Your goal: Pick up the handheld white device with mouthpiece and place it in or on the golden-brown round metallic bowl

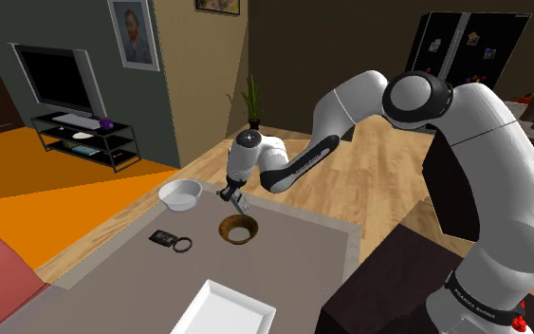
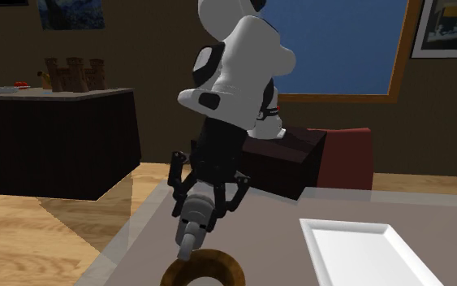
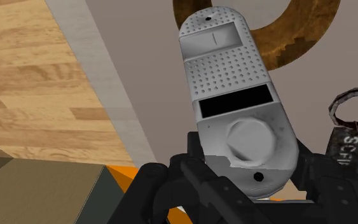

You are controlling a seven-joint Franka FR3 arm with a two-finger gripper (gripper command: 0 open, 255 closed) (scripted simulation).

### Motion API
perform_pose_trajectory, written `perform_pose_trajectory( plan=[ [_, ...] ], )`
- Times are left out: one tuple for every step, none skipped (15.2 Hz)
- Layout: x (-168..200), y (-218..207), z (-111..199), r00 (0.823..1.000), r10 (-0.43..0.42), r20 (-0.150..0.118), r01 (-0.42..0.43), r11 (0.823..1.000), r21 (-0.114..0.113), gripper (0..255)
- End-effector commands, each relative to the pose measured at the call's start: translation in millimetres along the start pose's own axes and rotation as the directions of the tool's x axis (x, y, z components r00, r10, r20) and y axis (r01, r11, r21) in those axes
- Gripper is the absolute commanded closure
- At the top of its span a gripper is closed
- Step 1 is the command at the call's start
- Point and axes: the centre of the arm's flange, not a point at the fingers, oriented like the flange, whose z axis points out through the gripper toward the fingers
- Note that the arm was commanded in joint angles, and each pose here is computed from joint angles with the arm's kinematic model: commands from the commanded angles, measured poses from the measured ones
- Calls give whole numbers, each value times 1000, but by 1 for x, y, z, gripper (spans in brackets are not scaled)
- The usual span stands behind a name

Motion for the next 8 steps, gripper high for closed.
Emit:
perform_pose_trajectory(
  plan=[
    [-4,-2,9,1000,0,-1,0,1000,0,255],
    [-6,-3,14,1000,0,-1,0,1000,0,255],
    [-8,-4,18,1000,0,-1,0,1000,0,255],
    [-11,-5,23,1000,0,-1,0,1000,0,255],
    [-13,-6,28,1000,0,-1,0,1000,0,255],
    [-15,-8,32,1000,0,-1,0,1000,0,255],
    [-17,-9,37,1000,0,-1,0,1000,0,255],
    [-19,-10,42,1000,0,-1,0,1000,0,255]
  ],
)
